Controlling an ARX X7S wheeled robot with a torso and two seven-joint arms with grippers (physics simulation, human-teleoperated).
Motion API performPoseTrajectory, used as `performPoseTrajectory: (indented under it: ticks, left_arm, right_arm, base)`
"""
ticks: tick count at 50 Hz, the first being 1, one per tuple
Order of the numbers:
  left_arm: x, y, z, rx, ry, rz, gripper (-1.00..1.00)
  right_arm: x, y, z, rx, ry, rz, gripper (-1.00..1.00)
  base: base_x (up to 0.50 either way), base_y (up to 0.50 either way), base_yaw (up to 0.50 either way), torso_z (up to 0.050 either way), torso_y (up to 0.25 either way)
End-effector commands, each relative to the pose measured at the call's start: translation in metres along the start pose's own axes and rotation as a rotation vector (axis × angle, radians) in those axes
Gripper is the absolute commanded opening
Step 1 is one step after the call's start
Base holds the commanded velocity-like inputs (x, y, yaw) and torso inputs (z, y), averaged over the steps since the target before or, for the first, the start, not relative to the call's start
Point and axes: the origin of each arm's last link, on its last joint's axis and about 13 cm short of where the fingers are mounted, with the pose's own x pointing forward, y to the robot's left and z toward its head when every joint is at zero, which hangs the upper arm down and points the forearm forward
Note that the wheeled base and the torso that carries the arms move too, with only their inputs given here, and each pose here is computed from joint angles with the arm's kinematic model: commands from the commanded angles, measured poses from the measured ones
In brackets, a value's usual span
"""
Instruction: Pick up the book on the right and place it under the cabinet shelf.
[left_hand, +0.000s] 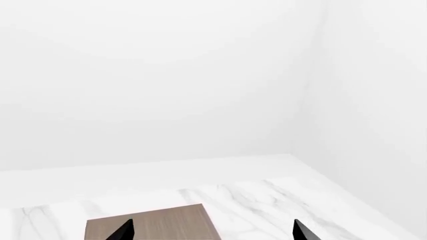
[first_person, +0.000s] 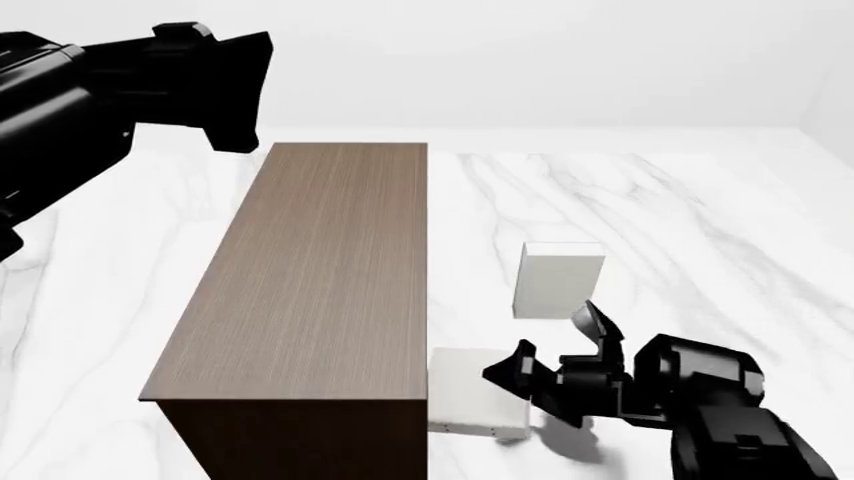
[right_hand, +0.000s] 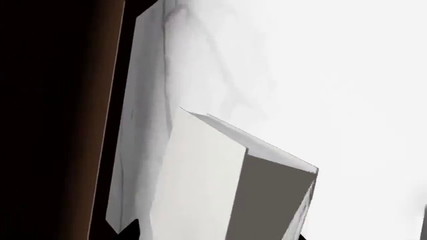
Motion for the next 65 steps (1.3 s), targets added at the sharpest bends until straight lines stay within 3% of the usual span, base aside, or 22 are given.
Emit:
performPoseTrajectory:
  ticks: [1, 19, 34, 41, 55, 65]
  left_arm:
    - [-0.001, -0.001, 0.001, 0.001, -0.002, -0.003, 1.00]
    - [-0.001, 0.001, -0.001, -0.004, -0.004, 0.001, 1.00]
    - [0.001, 0.001, -0.003, -0.009, -0.004, -0.004, 1.00]
    - [0.000, 0.001, -0.002, -0.007, -0.006, -0.006, 1.00]
    - [-0.001, -0.001, 0.001, -0.003, -0.010, -0.005, 1.00]
    - [-0.004, -0.002, 0.001, -0.004, -0.006, -0.007, 1.00]
  right_arm:
    - [0.003, 0.006, 0.008, -0.025, -0.046, -0.052, 1.00]
    - [0.011, 0.028, 0.028, -0.121, -0.110, -0.192, 1.00]
    - [-0.012, 0.013, 0.040, -0.224, -0.206, -0.324, 1.00]
    - [-0.028, 0.015, 0.030, -0.257, -0.254, -0.356, 1.00]
    - [-0.050, 0.014, 0.003, -0.424, -0.374, -0.505, 1.00]
    - [-0.046, 0.000, -0.012, -0.527, -0.330, -0.618, 1.00]
  base:
    - [0.00, 0.00, 0.00, 0.000, 0.000]
    - [0.00, 0.00, 0.00, 0.000, 0.001]
    - [0.00, 0.00, 0.00, 0.000, 0.000]
    - [0.00, 0.00, 0.00, 0.000, 0.000]
    - [0.00, 0.00, 0.00, 0.000, 0.000]
    - [0.00, 0.00, 0.00, 0.000, 0.000]
